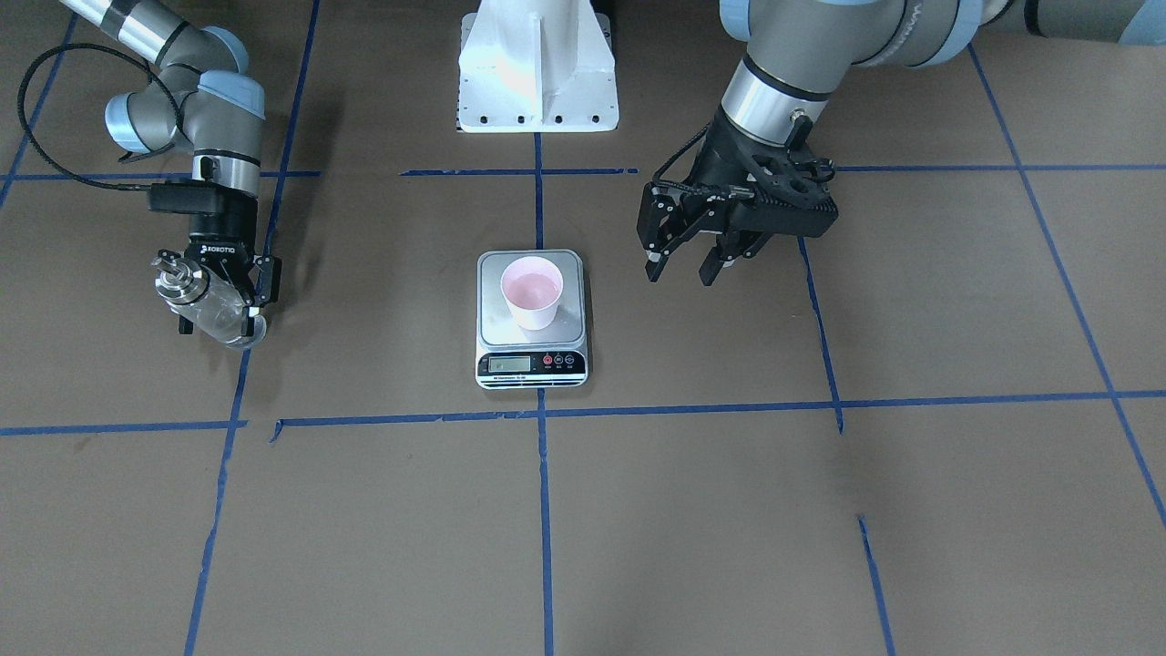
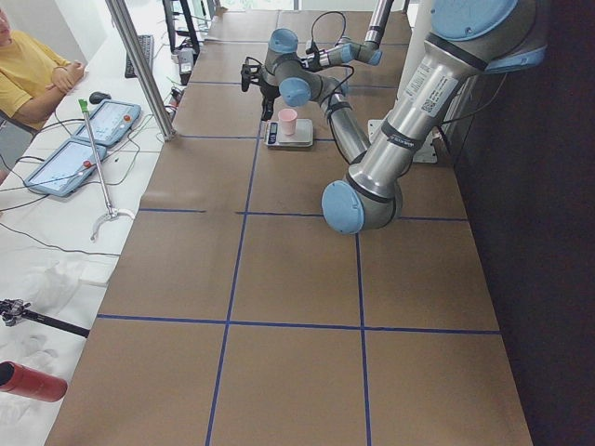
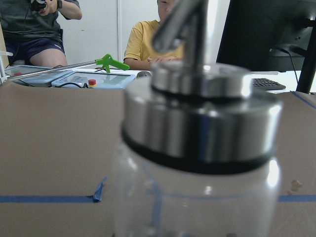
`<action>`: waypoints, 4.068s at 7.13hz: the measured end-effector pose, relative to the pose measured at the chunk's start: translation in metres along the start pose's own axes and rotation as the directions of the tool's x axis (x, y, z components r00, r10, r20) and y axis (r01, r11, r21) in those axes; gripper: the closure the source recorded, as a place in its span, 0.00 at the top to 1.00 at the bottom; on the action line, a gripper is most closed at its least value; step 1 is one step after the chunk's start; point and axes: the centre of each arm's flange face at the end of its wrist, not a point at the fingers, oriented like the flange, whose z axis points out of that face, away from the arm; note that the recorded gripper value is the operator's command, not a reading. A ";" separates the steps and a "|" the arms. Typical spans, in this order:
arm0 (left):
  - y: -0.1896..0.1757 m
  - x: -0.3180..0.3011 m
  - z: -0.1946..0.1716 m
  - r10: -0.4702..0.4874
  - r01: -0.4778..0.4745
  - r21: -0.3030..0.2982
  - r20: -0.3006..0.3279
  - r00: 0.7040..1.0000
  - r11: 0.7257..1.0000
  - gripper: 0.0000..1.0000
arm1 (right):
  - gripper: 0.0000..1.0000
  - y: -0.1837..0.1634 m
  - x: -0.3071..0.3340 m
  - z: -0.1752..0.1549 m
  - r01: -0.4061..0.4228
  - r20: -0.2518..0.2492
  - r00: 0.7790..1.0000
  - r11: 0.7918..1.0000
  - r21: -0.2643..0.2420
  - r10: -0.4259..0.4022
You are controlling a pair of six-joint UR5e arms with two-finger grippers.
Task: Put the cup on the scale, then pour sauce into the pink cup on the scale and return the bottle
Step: 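Close the right gripper around the glass bottle and lift it, then carry the bottle with the right gripper over the pink cup, then tilt the bottle with the right gripper to pour into the pink cup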
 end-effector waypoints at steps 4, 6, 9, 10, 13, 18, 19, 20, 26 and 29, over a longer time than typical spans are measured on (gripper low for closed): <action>0.004 0.003 -0.012 -0.005 0.005 -0.003 0.003 1.000 1.000 0.67 | 0.00 -0.053 -0.047 0.003 0.113 0.029 0.993 0.992 0.056 -0.114; 0.004 0.001 -0.014 -0.004 0.004 -0.002 0.003 1.000 1.000 0.67 | 0.00 -0.076 -0.079 0.005 0.146 0.029 0.989 0.987 0.059 -0.148; -0.004 -0.035 -0.026 0.050 -0.051 0.019 0.029 0.998 0.999 0.67 | 0.00 -0.096 -0.131 0.009 0.294 0.000 0.956 0.954 0.061 -0.295; -0.015 -0.059 -0.030 0.095 -0.096 0.023 0.055 0.994 0.995 0.67 | 0.00 -0.100 -0.145 0.009 0.381 -0.015 0.924 0.923 0.055 -0.381; -0.052 -0.150 -0.051 0.231 -0.233 -0.003 0.133 0.964 0.972 0.69 | 0.00 -0.110 -0.184 -0.002 0.635 -0.081 0.772 0.769 0.077 -0.630; -0.063 -0.203 -0.061 0.301 -0.298 -0.038 0.170 0.938 0.954 0.70 | 0.00 -0.086 -0.242 -0.019 0.914 -0.160 0.395 0.405 -0.033 -0.905; -0.063 -0.204 -0.061 0.300 -0.298 -0.038 0.170 0.939 0.954 0.70 | 0.00 -0.081 -0.247 -0.027 0.948 -0.174 0.306 0.316 -0.035 -0.936; -0.063 -0.203 -0.062 0.300 -0.298 -0.038 0.170 0.939 0.954 0.70 | 0.00 -0.075 -0.249 -0.031 0.966 -0.181 0.244 0.255 -0.038 -0.953; -0.061 -0.201 -0.064 0.301 -0.297 -0.049 0.151 0.942 0.954 0.71 | 0.00 -0.082 -0.257 -0.032 0.995 -0.243 -0.053 -0.030 -0.097 -0.969; -0.059 -0.199 -0.066 0.299 -0.295 -0.054 0.140 0.944 0.954 0.72 | 0.00 -0.095 -0.263 -0.034 0.973 -0.272 -0.210 -0.175 -0.148 -0.939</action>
